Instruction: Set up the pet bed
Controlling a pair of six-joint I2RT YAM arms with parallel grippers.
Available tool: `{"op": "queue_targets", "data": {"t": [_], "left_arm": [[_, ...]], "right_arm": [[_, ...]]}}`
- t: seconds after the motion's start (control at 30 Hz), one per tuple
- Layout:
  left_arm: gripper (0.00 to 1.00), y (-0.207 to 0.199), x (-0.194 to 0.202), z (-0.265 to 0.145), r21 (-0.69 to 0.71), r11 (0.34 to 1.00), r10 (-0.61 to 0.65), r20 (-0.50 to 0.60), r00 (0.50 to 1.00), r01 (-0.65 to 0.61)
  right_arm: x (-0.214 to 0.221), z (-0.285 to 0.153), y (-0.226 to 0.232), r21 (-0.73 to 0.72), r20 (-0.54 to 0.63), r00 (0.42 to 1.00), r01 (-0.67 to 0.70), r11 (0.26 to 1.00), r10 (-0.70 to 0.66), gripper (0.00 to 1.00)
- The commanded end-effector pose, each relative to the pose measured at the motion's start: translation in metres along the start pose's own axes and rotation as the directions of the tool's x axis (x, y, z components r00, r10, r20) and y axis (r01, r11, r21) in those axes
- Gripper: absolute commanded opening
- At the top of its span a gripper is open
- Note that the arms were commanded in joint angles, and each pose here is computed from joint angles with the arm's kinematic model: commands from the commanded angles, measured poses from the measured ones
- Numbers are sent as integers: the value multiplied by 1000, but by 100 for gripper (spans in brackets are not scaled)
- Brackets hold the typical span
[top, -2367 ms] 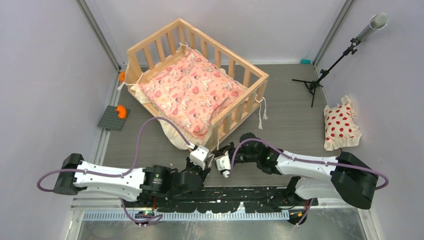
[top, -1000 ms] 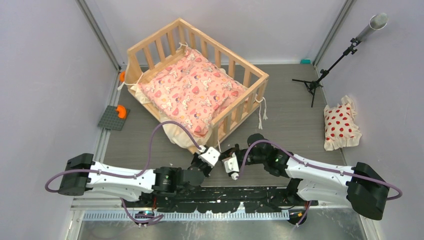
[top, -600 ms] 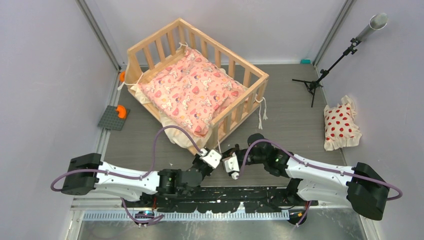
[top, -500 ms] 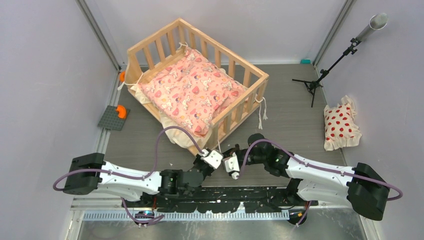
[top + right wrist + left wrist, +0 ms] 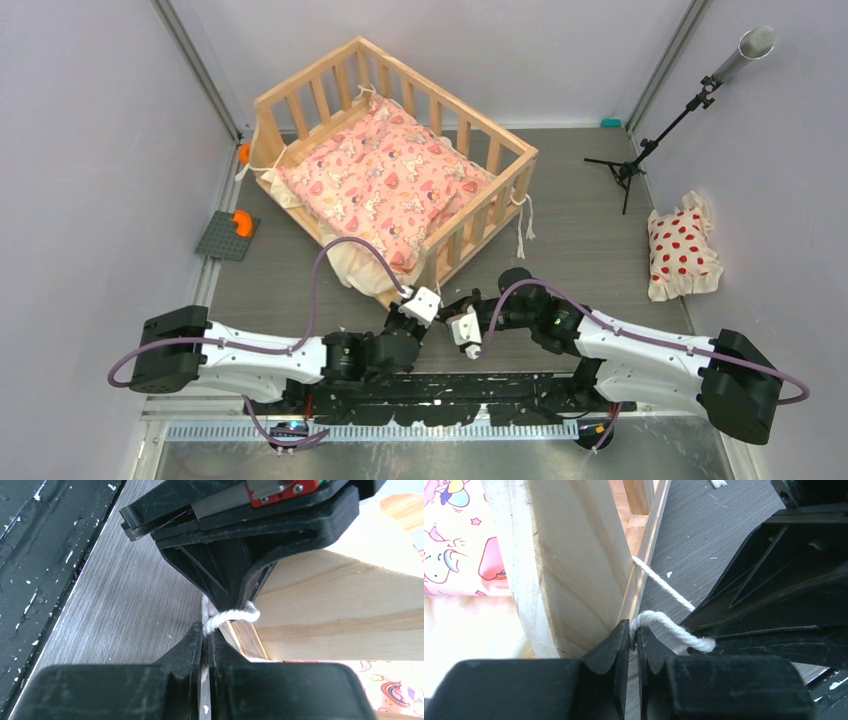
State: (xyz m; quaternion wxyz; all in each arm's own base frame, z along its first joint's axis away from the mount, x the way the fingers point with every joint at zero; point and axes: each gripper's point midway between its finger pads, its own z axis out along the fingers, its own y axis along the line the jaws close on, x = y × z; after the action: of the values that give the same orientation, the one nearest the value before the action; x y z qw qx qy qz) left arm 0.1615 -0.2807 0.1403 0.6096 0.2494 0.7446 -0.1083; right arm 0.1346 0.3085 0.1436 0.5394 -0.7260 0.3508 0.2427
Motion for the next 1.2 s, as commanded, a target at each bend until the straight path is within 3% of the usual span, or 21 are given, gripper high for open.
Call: {"op": "queue_targets", "data": {"t": [0.0, 0.2, 0.37, 1.17], "left_arm": [[15, -1, -13, -4, 0, 997, -76, -16, 997, 76], [29, -3, -18, -8, 17, 997, -76, -45, 996, 77], [34, -1, -19, -13, 34, 996, -76, -63, 995, 78], [36, 14, -20, -39, 125, 989, -70, -100, 992, 82]], "right_arm": [[-11, -1, 17, -65, 54, 998, -40, 997, 43, 1], [-11, -1, 16, -64, 54, 998, -40, 997, 43, 1], [-10, -1, 17, -66, 52, 998, -40, 997, 43, 1], [-9, 2, 15, -71, 46, 998, -48, 996, 52, 1]]}}
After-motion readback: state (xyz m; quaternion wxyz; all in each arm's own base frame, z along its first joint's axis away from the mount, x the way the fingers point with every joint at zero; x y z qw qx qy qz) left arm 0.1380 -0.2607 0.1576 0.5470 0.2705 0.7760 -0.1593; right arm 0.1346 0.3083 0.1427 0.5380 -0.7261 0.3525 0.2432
